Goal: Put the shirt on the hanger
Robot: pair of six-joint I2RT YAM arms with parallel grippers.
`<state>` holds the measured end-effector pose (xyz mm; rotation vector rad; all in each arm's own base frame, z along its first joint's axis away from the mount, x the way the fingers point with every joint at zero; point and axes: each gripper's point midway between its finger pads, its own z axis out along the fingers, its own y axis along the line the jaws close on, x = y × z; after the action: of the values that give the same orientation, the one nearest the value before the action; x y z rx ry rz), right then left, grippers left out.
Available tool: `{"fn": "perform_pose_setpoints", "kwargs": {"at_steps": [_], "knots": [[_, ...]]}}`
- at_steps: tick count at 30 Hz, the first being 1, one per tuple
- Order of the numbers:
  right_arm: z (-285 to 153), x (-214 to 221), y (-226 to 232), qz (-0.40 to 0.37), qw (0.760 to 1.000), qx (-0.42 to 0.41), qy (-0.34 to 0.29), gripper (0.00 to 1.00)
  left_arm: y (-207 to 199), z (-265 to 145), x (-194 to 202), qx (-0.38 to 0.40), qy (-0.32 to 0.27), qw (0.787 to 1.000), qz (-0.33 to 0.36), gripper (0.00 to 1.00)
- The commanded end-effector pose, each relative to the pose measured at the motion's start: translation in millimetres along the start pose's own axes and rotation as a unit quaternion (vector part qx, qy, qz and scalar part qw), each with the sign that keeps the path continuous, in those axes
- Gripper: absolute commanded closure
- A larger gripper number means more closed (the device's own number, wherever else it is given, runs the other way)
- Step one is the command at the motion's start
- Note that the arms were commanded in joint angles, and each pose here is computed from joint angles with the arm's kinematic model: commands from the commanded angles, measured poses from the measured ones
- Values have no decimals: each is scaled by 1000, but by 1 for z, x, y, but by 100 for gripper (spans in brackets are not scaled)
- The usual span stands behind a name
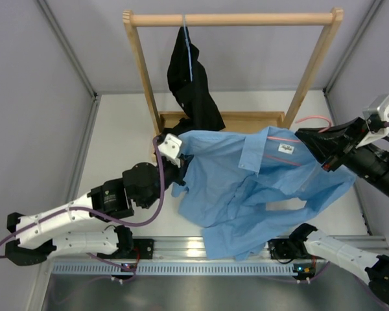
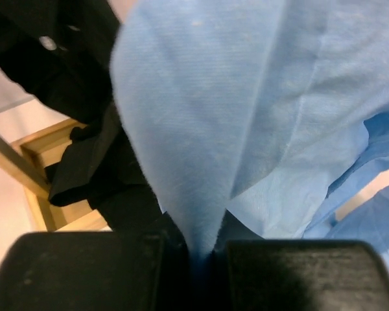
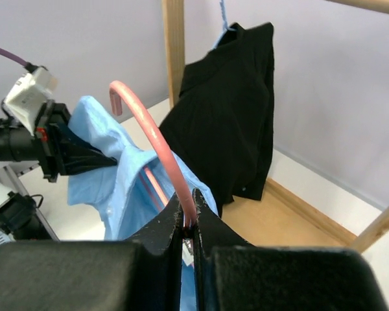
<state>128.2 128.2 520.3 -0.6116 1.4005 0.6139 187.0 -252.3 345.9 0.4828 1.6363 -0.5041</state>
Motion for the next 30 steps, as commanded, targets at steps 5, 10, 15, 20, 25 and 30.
{"fn": "perform_pose_setpoints", "kwargs": {"at_steps": [5, 10, 15, 20, 25, 30], "knots": [[1, -19, -10, -4, 999, 27, -40, 100, 7, -22, -37, 19, -54, 997, -45, 2], [9, -10, -9, -1, 999, 23, -25, 100, -40, -42, -77, 171, -74, 982, -7, 2], [12, 9, 6, -6, 1000, -22, -4, 100, -61, -38, -99, 216, -71, 972, 67, 2], [6, 23, 24, -7, 997, -71, 4, 100, -127, -27, -88, 368, -20, 909, 197, 2], [-1, 37, 37, -11, 994, -107, 12, 100, -145, -11, -66, 408, 25, 880, 243, 2], [-8, 42, 42, -17, 992, -122, 9, 100, -163, -12, -54, 463, 48, 856, 226, 6]]}}
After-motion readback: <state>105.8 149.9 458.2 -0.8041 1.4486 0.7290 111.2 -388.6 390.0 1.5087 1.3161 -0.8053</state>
